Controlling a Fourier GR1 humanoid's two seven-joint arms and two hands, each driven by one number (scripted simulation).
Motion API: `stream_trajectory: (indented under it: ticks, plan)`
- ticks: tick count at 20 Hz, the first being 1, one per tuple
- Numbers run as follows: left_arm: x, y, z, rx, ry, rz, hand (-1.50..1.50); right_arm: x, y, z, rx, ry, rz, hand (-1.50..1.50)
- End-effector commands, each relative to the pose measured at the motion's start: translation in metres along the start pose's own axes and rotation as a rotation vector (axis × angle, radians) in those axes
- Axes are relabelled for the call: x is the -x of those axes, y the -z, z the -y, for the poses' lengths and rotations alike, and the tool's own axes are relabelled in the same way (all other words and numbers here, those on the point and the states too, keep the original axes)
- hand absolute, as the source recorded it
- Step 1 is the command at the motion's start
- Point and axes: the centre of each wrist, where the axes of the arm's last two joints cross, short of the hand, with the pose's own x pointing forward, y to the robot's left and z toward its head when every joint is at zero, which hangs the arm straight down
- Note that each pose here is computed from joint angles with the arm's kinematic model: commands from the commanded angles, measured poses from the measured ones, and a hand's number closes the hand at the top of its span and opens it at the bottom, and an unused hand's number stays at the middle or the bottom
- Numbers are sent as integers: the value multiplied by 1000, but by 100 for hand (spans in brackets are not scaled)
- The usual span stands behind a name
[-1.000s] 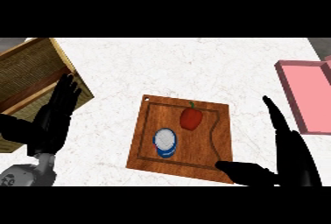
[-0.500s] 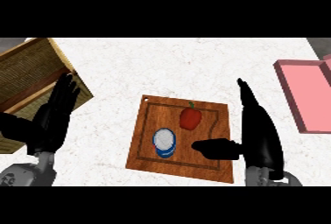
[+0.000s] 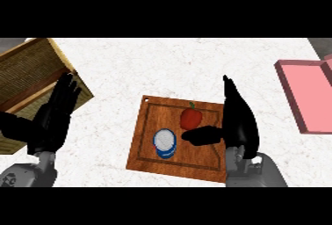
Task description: Pick the bell pepper from the cutting board and place it in the cardboard box
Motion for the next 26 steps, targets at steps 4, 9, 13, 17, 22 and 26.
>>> stream_trajectory:
  ticks: [4,9,13,17,22,26]
  plan:
    - [-3,8,-1,0,8,-20,0,-10,10,5,20,25,-158,-150]
    - [12,2,7,-7,6,-11,0,0,12,-25,5,32,-175,-150]
    - [-22,1,-20,7,17,-9,0,10,13,-31,-12,29,-174,-150]
    - [-13,-3,-13,9,7,5,0,-4,15,-36,12,-10,-197,-150]
    - [-6,2,-8,-1,2,-21,0,15,24,-39,27,-19,-204,-150]
    - [3,9,0,-1,7,-3,0,0,30,-45,2,-36,-210,-150]
